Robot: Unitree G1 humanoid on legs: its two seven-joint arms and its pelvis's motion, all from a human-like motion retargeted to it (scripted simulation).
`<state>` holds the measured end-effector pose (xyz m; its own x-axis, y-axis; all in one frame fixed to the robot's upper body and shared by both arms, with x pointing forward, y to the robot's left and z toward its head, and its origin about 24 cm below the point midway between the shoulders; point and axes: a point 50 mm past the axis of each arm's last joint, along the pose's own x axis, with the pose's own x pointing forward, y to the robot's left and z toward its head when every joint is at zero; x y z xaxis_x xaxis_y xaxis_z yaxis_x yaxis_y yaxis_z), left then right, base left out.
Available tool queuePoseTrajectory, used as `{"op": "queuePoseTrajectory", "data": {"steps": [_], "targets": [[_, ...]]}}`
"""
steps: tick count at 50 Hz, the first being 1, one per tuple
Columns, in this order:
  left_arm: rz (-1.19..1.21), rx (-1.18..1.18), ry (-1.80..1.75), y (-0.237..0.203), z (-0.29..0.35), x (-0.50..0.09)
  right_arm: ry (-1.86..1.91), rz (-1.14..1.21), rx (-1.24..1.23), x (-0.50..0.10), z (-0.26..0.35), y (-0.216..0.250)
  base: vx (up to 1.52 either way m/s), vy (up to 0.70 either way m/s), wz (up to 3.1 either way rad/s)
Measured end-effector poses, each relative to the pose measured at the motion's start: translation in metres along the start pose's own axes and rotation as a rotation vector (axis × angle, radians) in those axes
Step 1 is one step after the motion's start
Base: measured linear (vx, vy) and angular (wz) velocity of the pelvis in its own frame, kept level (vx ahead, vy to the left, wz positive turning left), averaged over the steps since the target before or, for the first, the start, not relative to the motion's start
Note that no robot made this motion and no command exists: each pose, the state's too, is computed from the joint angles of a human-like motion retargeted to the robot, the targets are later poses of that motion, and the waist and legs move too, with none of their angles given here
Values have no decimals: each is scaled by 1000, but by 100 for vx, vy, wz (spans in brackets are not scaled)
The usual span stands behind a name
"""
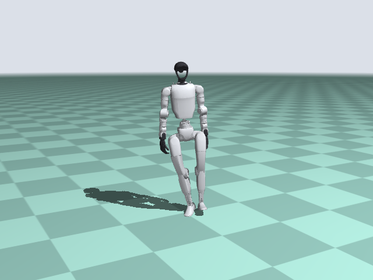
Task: Upper body actions
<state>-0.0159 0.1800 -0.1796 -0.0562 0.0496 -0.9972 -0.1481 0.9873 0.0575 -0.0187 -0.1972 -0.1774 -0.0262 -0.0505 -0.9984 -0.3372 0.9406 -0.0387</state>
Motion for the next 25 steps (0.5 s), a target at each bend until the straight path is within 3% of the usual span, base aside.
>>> {"op": "queuePoseTrajectory", "data": {"steps": [15, 25], "targets": [[13, -29, 0, 2, -3, 0, -59, -21, -8, 0, 17, -13, -2, 3, -22], [18, -72, 31, 1, -19, 0, -105, -56, 9, -2, 28, -27, 11, 10, -161]]}}
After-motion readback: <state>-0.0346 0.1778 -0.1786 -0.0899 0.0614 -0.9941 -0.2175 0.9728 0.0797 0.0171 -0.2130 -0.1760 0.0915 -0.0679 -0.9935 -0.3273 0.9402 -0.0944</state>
